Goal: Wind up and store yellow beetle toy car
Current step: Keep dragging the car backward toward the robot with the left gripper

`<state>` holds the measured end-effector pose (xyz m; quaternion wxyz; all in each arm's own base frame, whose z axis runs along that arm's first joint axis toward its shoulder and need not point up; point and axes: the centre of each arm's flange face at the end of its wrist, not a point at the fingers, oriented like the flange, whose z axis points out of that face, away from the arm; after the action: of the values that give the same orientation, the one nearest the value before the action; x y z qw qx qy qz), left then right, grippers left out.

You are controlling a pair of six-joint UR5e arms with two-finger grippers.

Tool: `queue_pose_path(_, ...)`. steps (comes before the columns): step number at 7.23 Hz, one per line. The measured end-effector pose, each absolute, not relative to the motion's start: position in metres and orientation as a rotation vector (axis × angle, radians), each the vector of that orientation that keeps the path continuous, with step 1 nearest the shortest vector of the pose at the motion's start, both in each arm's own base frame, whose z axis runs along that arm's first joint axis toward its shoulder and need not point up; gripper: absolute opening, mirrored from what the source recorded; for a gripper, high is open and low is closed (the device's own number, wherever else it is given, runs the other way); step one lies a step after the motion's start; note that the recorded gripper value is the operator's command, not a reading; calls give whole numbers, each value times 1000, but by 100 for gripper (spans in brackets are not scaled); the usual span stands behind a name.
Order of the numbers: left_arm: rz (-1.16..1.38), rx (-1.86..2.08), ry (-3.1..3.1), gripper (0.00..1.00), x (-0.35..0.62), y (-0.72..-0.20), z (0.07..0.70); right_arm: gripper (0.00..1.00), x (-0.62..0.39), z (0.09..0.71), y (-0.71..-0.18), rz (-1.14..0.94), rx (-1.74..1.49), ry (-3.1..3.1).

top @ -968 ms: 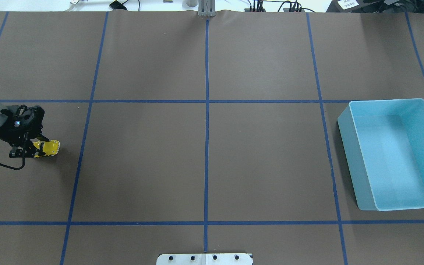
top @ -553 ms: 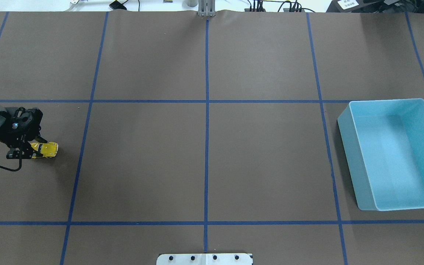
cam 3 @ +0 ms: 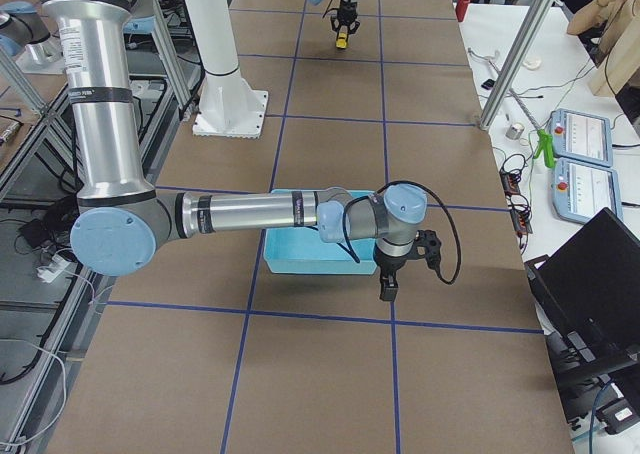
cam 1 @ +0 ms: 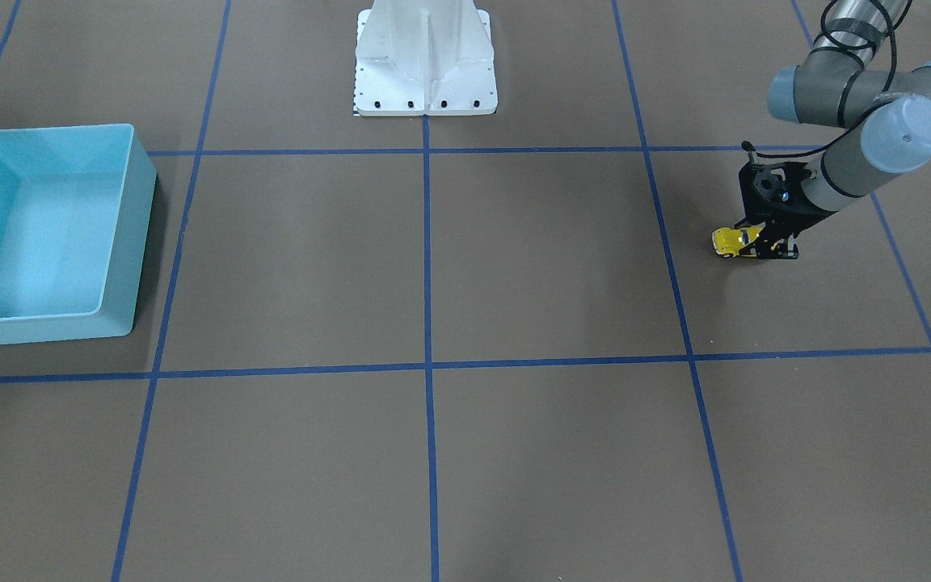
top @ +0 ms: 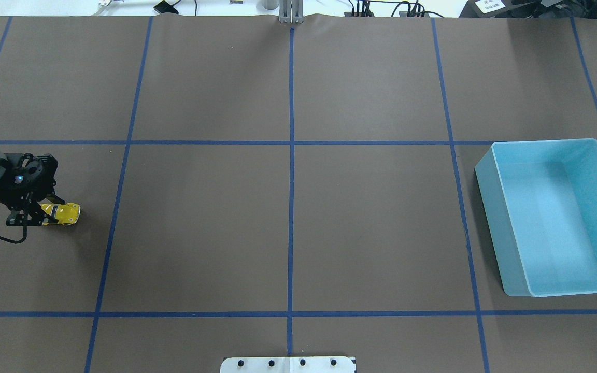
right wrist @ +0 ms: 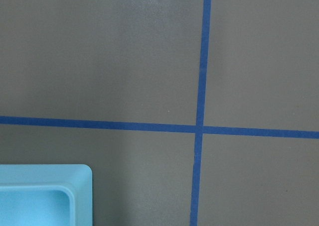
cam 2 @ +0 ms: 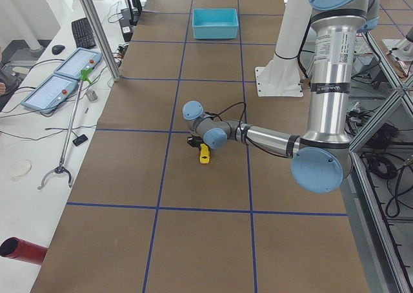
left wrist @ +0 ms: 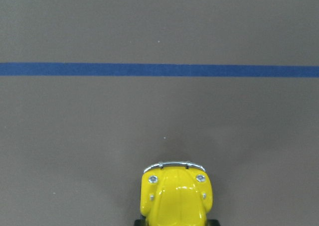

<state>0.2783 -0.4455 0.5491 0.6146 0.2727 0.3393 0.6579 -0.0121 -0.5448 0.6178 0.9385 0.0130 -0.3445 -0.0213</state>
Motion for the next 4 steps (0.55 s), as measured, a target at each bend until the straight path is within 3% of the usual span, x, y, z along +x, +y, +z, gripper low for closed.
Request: queue_pose_path(4,1547,631,796,0,277,-444,556,100,-12,619,-545,-44,25,-703)
